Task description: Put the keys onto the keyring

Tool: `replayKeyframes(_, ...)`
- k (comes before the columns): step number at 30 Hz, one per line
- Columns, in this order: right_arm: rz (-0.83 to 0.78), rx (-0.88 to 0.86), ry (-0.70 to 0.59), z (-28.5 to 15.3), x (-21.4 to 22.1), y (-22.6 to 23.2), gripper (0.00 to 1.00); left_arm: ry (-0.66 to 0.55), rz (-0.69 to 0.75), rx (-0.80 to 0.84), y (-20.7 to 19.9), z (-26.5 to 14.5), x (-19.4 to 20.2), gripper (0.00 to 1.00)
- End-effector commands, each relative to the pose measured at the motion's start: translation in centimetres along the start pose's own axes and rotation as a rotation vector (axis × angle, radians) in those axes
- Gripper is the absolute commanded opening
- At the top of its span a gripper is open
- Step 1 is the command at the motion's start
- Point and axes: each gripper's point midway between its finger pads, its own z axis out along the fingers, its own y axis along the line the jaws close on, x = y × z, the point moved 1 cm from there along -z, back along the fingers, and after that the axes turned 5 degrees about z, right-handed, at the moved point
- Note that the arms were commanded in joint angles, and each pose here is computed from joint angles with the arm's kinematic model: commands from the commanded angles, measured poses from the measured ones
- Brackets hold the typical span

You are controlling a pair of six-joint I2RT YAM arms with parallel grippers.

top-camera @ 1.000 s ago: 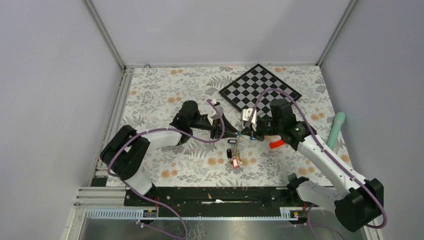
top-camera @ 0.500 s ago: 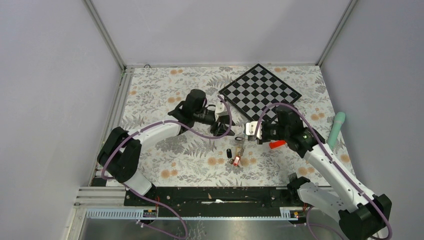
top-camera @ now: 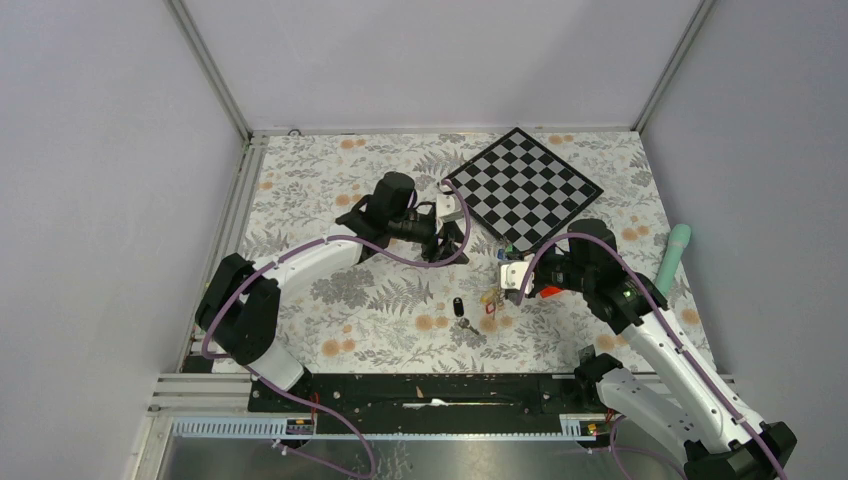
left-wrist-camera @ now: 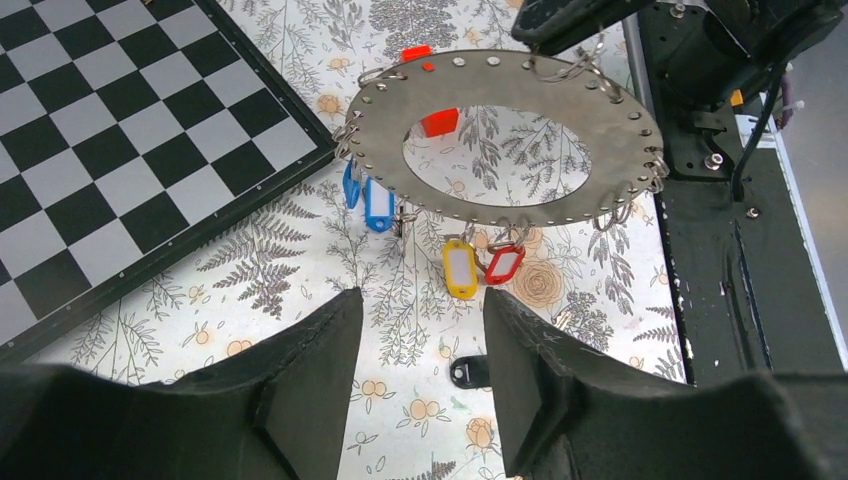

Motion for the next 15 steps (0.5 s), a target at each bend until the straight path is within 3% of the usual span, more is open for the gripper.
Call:
replayKeyframes(1, -0.013, 0.049, -0.033, -0.5, -1.0, -1.1, 0.00, -0.008, -0.008, -0.064, 1.6, -0.1, -1.1, 0.54)
replayKeyframes(6, 0.070, 0.018, -0.088, -0.4, -1.9, -0.5, 0.00, -0.001, -0.017, -0.107, 2.3, -0.6, -1.1, 0.61)
replayKeyframes(10, 0.144, -0.016, -0.142, -0.4, -2.4, 0.1, 0.00, 0.003, -0.011, -0.141, 2.8, -1.6, -1.1, 0.76)
replayKeyframes(15, 0.225, -0.046, -0.214, -0.7, -3.0, 0.4, 0.00, -0.004, 0.062, -0.137, 2.7, -2.6, -1.0, 0.84)
